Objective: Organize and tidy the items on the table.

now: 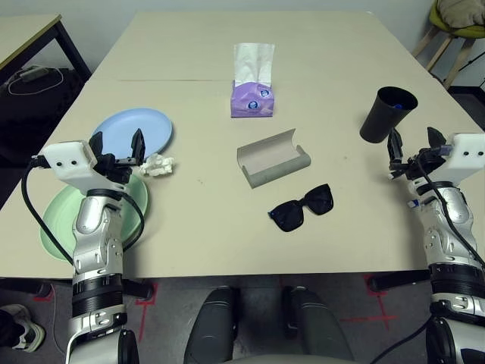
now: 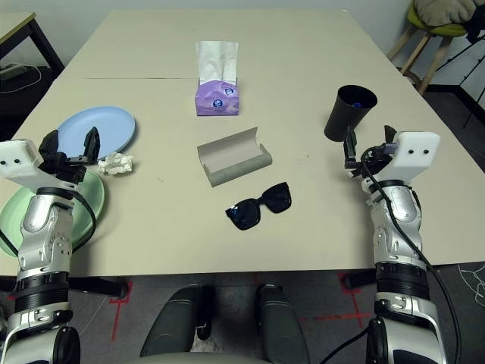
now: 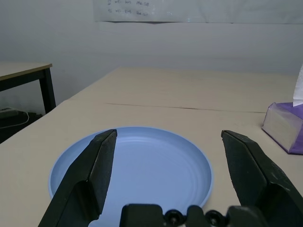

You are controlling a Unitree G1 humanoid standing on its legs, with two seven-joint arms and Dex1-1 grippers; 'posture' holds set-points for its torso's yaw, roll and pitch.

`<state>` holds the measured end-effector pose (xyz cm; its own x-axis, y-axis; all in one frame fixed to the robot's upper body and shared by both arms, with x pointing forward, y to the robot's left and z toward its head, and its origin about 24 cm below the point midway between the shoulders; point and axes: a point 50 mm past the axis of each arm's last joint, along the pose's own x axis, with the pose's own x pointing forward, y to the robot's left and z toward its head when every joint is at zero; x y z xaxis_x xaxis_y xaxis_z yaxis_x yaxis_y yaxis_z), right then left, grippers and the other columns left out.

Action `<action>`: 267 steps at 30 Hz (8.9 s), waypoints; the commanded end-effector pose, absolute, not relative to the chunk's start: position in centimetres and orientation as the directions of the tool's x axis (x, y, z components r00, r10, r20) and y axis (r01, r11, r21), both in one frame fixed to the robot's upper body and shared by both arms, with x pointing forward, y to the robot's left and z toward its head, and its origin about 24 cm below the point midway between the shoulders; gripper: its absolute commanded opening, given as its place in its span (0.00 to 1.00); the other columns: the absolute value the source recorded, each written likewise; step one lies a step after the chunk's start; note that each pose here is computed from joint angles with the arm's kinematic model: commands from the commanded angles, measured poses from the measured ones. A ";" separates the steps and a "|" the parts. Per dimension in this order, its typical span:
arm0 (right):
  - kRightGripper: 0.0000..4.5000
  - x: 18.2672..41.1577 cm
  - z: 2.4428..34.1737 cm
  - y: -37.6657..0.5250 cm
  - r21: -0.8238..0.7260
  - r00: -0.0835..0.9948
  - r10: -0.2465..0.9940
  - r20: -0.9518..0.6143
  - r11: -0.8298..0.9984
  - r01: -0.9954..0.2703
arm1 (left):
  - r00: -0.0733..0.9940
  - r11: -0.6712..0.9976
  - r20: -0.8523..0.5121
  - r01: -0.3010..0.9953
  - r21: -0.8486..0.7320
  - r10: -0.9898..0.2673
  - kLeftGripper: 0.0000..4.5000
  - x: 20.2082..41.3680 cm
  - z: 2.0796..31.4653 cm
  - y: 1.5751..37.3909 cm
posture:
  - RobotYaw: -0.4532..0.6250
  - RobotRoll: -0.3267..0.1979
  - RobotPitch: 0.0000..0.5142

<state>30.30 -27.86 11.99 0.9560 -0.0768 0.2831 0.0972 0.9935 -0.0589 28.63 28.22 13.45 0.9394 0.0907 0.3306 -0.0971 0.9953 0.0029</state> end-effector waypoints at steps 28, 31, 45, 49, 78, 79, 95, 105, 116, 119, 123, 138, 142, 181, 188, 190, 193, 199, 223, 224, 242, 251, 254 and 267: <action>0.99 29.1 14.0 -22.0 -0.214 0.573 0.818 0.044 0.568 -0.795 | 0.955 0.998 0.295 -0.050 0.043 0.036 1.00 28.6 13.3 28.2 | 0.48 0.62 0.23; 0.99 28.7 13.9 -21.5 -0.269 0.506 0.863 0.010 0.490 -0.829 | 0.956 0.998 0.293 -0.049 0.045 0.034 1.00 28.6 13.3 28.2 | 0.48 0.62 0.23; 0.99 27.8 13.7 -22.0 -0.338 0.406 0.913 -0.043 0.369 -0.866 | 0.959 0.998 0.283 0.003 0.068 -0.022 1.00 28.7 13.6 27.2 | 0.48 0.62 0.24; 0.99 27.5 13.6 -22.0 -0.310 0.361 0.929 -0.081 0.321 -0.895 | 0.958 0.993 0.272 0.062 0.097 -0.087 1.00 28.8 14.5 27.2 | 0.48 0.62 0.25; 0.99 26.9 13.6 -20.7 -0.281 0.305 0.946 -0.113 0.264 -0.923 | 0.928 0.993 -0.365 -0.042 0.108 0.079 1.00 23.9 16.7 38.1 | 0.50 0.62 0.28; 0.99 27.0 13.6 -20.7 -0.286 0.302 0.946 -0.115 0.260 -0.922 | 0.920 0.993 -0.383 -0.042 0.111 0.082 1.00 23.6 16.5 38.3 | 0.50 0.62 0.28; 0.99 26.6 13.6 -20.4 -0.302 0.246 0.961 -0.126 0.199 -0.932 | 0.879 0.976 -0.444 -0.098 0.193 0.176 1.00 21.9 16.7 41.0 | 0.52 0.62 0.29; 0.99 26.4 13.6 -19.5 -0.304 0.253 0.962 -0.102 0.212 -0.929 | 0.844 0.991 -0.521 -0.085 0.106 0.128 1.00 21.4 15.7 40.7 | 0.51 0.62 0.28; 0.99 26.3 14.0 -19.1 -0.308 0.275 0.957 -0.086 0.237 -0.921 | 0.839 0.980 -0.519 -0.201 -0.015 0.164 1.00 21.2 14.7 41.6 | 0.50 0.62 0.28; 0.99 26.3 14.0 -19.0 -0.311 0.277 0.957 -0.086 0.238 -0.920 | 0.835 0.977 -0.519 -0.212 -0.001 0.181 0.96 21.2 14.6 41.8 | 0.50 0.62 0.28; 1.00 26.3 14.2 -19.0 -0.310 0.287 0.955 -0.076 0.251 -0.917 | 0.822 0.974 -0.534 -0.228 0.007 0.197 0.71 20.9 14.4 42.3 | 0.49 0.62 0.28; 1.00 26.4 14.2 -19.1 -0.315 0.294 0.953 -0.072 0.258 -0.913 | 0.799 0.973 -0.573 -0.232 -0.013 0.183 0.00 19.8 13.6 42.9 | 0.49 0.62 0.28; 1.00 26.5 14.1 -19.1 -0.316 0.296 0.952 -0.075 0.259 -0.913 | 0.803 0.975 -0.574 -0.220 -0.034 0.162 0.00 19.8 13.8 42.8 | 0.50 0.62 0.28; 1.00 26.8 14.3 -18.5 -0.320 0.291 0.954 -0.073 0.254 -0.913 | 0.946 0.963 -0.317 -0.144 -0.228 0.066 0.00 25.1 19.0 40.4 | 0.50 0.62 0.28; 1.00 27.2 14.7 -18.8 -0.334 0.340 0.939 -0.048 0.306 -0.891 | 0.968 0.960 -0.242 -0.125 -0.249 0.064 0.00 29.3 19.0 38.2 | 0.49 0.62 0.27; 1.00 27.3 14.8 -18.9 -0.336 0.354 0.934 -0.042 0.321 -0.886 | 0.971 0.961 -0.232 -0.114 -0.253 0.055 0.00 30.1 19.0 37.7 | 0.49 0.62 0.27; 1.00 27.3 14.8 -19.0 -0.326 0.364 0.930 -0.041 0.332 -0.885 | 0.972 0.962 -0.231 -0.111 -0.250 0.052 0.00 31.0 18.8 37.3 | 0.48 0.62 0.27; 1.00 27.2 14.8 -19.1 -0.325 0.369 0.928 -0.041 0.337 -0.884 | 0.963 0.960 -0.237 -0.182 -0.214 0.130 0.00 31.7 18.4 37.8 | 0.48 0.62 0.27; 1.00 27.1 14.8 -18.8 -0.144 0.476 0.876 0.074 0.482 -0.864 | 0.961 0.955 -0.210 -0.220 -0.198 0.178 0.00 33.0 18.4 37.1 | 0.48 0.62 0.26; 1.00 27.1 14.9 -18.7 -0.133 0.476 0.876 0.079 0.482 -0.866 | 0.961 0.955 -0.211 -0.221 -0.197 0.179 0.00 33.0 18.4 37.1 | 0.48 0.62 0.26; 1.00 27.4 15.7 -18.4 -0.149 0.491 0.864 0.108 0.503 -0.852 | 0.955 0.954 -0.221 -0.240 -0.178 0.199 0.00 33.4 18.2 36.8 | 0.49 0.62 0.26; 1.00 27.2 15.6 -18.2 -0.146 0.487 0.867 0.106 0.498 -0.855 | 0.956 0.936 -0.138 -0.283 -0.212 0.258 0.00 34.4 19.9 36.8 | 0.49 0.62 0.27; 1.00 27.2 15.7 -18.2 -0.146 0.487 0.867 0.106 0.498 -0.855 | 0.951 0.930 -0.115 -0.305 -0.205 0.286 0.00 34.6 20.5 37.1 | 0.49 0.62 0.27; 1.00 27.2 15.6 -18.4 -0.147 0.489 0.865 0.110 0.501 -0.853 | 0.917 0.914 -0.150 -0.388 -0.115 0.370 0.56 34.4 18.9 37.7 | 0.48 0.62 0.27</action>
